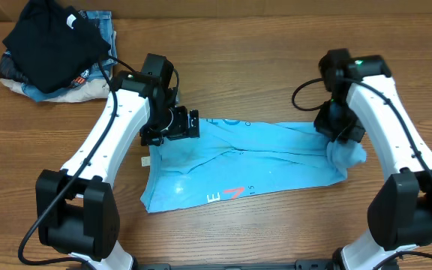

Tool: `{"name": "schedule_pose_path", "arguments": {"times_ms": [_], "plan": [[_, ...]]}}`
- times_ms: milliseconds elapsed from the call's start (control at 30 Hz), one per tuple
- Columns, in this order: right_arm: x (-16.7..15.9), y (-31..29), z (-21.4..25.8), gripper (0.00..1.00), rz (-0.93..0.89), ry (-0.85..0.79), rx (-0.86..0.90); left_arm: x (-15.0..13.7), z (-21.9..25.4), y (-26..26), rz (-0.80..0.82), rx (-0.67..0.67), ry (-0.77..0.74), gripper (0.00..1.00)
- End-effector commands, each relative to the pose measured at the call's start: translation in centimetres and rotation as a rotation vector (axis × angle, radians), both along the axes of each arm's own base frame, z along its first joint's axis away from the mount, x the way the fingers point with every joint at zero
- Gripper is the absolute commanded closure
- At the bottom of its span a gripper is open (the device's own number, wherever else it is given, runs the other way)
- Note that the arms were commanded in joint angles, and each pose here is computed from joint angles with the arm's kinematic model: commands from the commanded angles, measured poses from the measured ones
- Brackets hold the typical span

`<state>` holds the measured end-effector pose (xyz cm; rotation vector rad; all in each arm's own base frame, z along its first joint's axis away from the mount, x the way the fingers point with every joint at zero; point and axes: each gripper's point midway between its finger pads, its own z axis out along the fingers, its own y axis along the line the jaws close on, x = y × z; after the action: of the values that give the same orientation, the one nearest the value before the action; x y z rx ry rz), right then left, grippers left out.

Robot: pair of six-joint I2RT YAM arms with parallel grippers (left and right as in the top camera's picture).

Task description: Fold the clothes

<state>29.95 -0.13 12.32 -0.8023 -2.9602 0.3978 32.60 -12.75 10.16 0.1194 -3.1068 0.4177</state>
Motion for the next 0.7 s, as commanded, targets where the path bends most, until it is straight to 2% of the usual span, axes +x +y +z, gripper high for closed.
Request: {"name": "schedule_pose_path", "arguments": {"times_ms": [0,300,567,633,667], "plan": [[-1.0,0.9,-1.2,0.95,-0.009,0.012,0.004,0.0,0.5,0.3,0.013,0.000,-0.009,0.00],[-2.0,4.4,-5.9,0.95,0.021,0.027,0.135,0.0,0.5,0.3,0.013,-0.001,-0.009,0.00],[-2.8,7.5,-6.8,0.92,0.137,0.034,0.158,0.0,0.4,0.3,0.014,0.002,-0.011,0.00],[-3.0,8.5,-6.8,0.83,0.172,0.034,0.158,0.0,0.4,0.3,0.014,0.003,-0.009,0.00],[-3.1,8.9,-6.8,0.67,0.189,0.035,0.156,-0.1,0.4,0.3,0.014,0.002,-0.009,0.00]]}}
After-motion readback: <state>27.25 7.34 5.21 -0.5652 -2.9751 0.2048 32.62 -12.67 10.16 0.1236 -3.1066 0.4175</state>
